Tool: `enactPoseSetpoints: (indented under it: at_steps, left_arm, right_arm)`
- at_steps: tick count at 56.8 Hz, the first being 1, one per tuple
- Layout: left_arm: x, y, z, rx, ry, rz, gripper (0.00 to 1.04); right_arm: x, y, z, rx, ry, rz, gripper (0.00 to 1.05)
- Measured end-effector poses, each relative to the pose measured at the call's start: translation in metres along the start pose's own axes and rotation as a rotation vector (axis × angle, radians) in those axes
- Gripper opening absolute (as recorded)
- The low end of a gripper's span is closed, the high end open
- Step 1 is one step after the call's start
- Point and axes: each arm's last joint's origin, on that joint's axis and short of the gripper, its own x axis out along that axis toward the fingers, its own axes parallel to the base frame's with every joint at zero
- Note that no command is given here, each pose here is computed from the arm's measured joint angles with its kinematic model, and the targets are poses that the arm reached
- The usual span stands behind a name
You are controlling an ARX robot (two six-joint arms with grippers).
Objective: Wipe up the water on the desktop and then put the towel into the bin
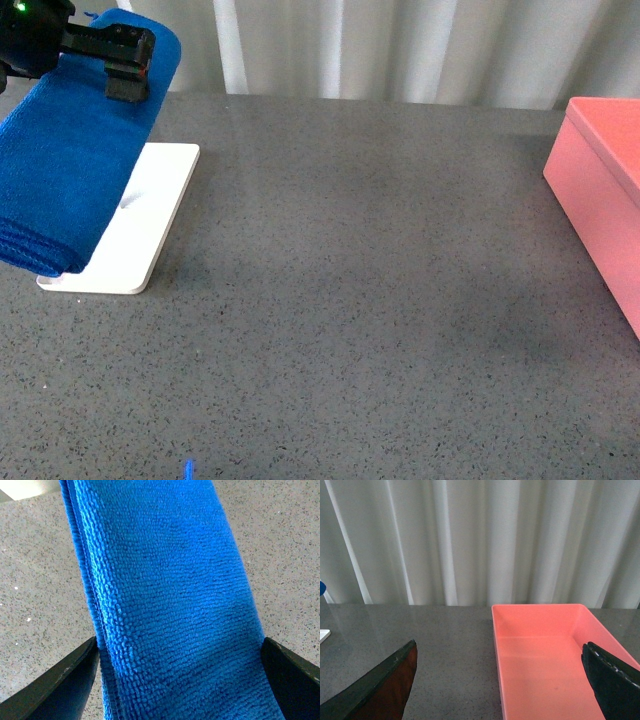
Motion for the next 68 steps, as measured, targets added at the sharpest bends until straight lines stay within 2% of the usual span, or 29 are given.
enactPoseSetpoints:
  at_steps: [2, 12, 18, 26, 30, 41, 49, 55, 59, 68]
  left_arm:
    - [0.0, 0.001, 0.0, -0.013, -0.001, -0.004, 0.96]
    - [0.0, 0.001, 0.001, -0.039, -0.016, -0.028, 0.7]
    - [-0.003, 0.001, -0.001, -0.041, -0.022, -0.046, 0.43]
    - [-0.009, -0.001, -0.003, -0.048, -0.036, -0.077, 0.14]
    - [-0.012, -0.001, -0.001, -0.062, -0.049, -0.102, 0.06]
    - [-0.042, -0.001, 0.015, -0.094, -0.134, -0.216, 0.05]
    - [-0.093, -0.011, 0.035, -0.126, -0.265, -0.386, 0.05]
    - [-0.125, -0.033, 0.039, -0.126, -0.324, -0.535, 0.05]
    - [-0.148, -0.059, 0.034, -0.136, -0.351, -0.696, 0.05]
    - [-0.165, -0.096, 0.023, -0.15, -0.354, -0.84, 0.05]
  right_arm:
    - [0.0, 0.0, 0.0, 0.0, 0.0, 0.0, 0.98]
    - [0.0, 0.0, 0.0, 0.0, 0.0, 0.0, 0.98]
    - [0.0, 0.0, 0.0, 0.0, 0.0, 0.0, 0.98]
    - [0.0, 0.0, 0.0, 0.0, 0.0, 0.0, 0.98]
    - [0.0, 0.0, 0.0, 0.0, 0.0, 0.0, 0.98]
    - [0.0, 0.0, 0.0, 0.0, 0.0, 0.0, 0.98]
    - [0.0, 0.0, 0.0, 0.0, 0.0, 0.0, 0.98]
    - [0.0, 0.0, 0.0, 0.0, 0.0, 0.0, 0.98]
    - [0.0, 0.0, 0.0, 0.0, 0.0, 0.0, 0.98]
    - [0.0, 0.0, 0.0, 0.0, 0.0, 0.0, 0.98]
